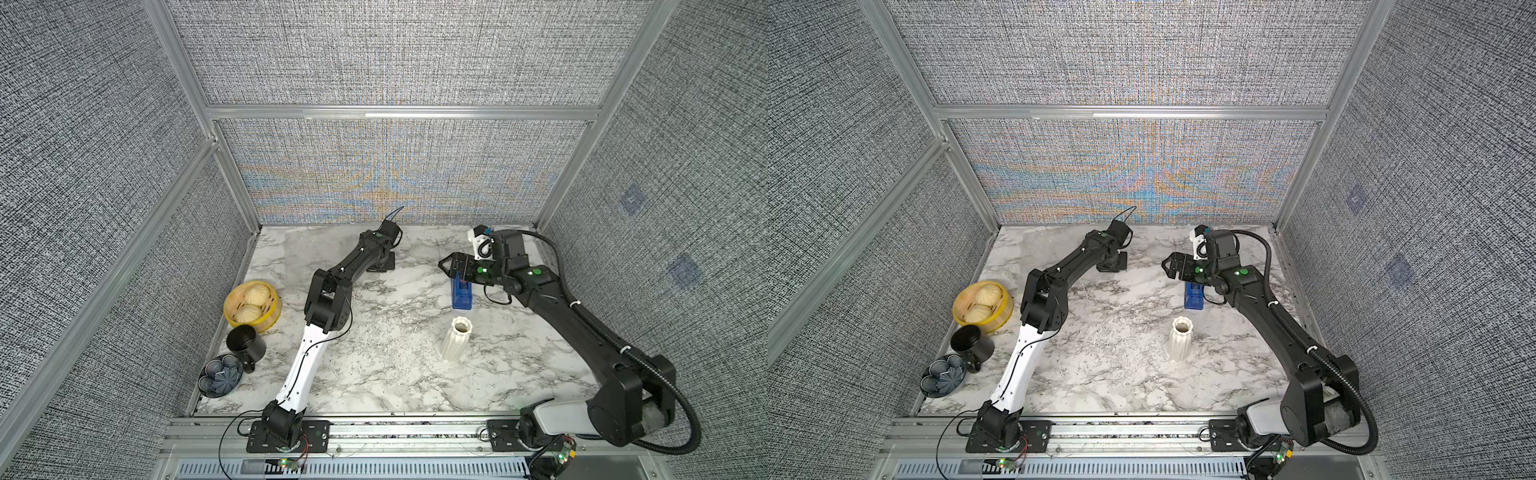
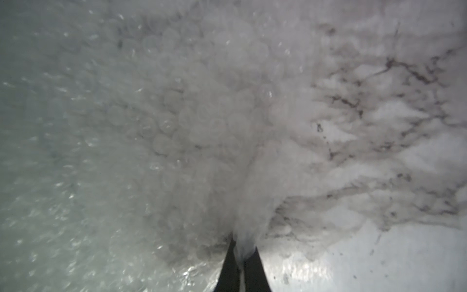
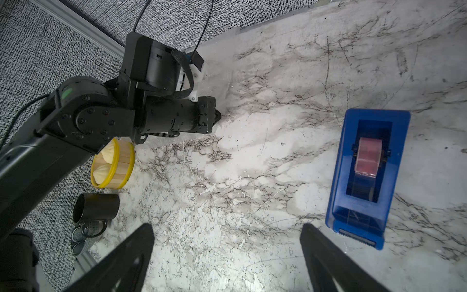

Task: Wrap vases in bubble wrap
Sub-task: Move the bubble wrap to the center of the board.

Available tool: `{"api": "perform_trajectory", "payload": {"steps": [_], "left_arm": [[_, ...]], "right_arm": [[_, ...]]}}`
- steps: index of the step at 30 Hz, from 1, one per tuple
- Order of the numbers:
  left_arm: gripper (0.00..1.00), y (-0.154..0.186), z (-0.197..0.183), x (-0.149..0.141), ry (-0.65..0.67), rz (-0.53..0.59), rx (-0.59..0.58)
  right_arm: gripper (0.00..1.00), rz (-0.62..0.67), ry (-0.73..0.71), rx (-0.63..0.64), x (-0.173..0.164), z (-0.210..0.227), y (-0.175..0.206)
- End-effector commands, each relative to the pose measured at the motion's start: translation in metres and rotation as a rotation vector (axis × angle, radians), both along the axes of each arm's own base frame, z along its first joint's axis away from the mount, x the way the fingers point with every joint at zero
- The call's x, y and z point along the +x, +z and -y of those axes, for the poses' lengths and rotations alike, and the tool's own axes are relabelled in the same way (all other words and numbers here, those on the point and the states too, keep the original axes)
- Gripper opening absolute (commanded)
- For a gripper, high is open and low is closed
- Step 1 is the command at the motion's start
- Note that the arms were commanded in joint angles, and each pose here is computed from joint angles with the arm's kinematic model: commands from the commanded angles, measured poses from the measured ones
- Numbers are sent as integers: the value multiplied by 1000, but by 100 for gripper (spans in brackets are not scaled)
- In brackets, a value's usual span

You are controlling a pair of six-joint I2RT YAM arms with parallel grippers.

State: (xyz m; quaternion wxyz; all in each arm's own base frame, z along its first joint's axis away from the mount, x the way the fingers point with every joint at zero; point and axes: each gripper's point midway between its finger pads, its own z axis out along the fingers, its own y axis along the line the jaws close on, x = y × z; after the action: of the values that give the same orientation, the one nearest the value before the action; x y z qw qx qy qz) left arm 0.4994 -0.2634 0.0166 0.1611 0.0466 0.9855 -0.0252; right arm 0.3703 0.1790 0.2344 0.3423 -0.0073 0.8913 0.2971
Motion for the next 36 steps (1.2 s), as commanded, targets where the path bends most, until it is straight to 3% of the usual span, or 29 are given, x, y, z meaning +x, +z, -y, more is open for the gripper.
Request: {"api": "perform_trajectory", "payload": {"steps": [1,5,8,10,14,16,18,19,20,21,22,24,25,27,28,30,32,36], "left_arm": [[0,22,11,-52,-240,-93,-83],[0,58,11,-144,-659,-34,-266],[3,78,7,-222,-1014,11,-413],[5,85,1,-260,-1142,-19,-458],[9,78,-13,-306,-1290,-96,-384],[30,72,-19,-309,-1301,-83,-329],[52,81,-22,-299,-1285,1,-274],[81,93,-21,-290,-1259,69,-259],[100,110,-22,-279,-1216,169,-251],[100,132,-26,-265,-1121,274,-239],[100,151,-36,-243,-940,363,-190],[99,187,-88,-195,-441,571,-135],[99,193,-110,-184,-249,609,-188],[95,167,-148,-186,173,473,-318],[88,150,-152,-191,264,392,-330],[85,113,-147,-199,361,216,-332],[85,83,-154,-209,575,61,-309],[87,34,-155,-216,752,-135,-221]], "right_arm": [[94,-20,8,80,1,-8,2],[94,-87,74,210,7,-31,0],[93,-115,105,229,14,-42,-4],[93,-108,100,222,19,-41,-2],[93,-92,87,159,26,-36,4],[93,-112,124,143,29,-41,-2],[93,-197,220,137,27,-57,-23],[92,-224,266,105,25,-64,-34],[92,-242,328,53,22,-74,-45],[92,-267,372,-12,21,-82,-60],[92,-291,409,-58,21,-88,-70],[89,-314,476,-179,25,-101,-95],[89,-302,485,-255,30,-105,-106],[89,-256,467,-452,44,-108,-129],[89,-241,430,-545,54,-105,-137],[89,-245,390,-668,67,-100,-154],[88,-256,424,-676,71,-107,-168],[84,-286,515,-692,65,-129,-197]]}}
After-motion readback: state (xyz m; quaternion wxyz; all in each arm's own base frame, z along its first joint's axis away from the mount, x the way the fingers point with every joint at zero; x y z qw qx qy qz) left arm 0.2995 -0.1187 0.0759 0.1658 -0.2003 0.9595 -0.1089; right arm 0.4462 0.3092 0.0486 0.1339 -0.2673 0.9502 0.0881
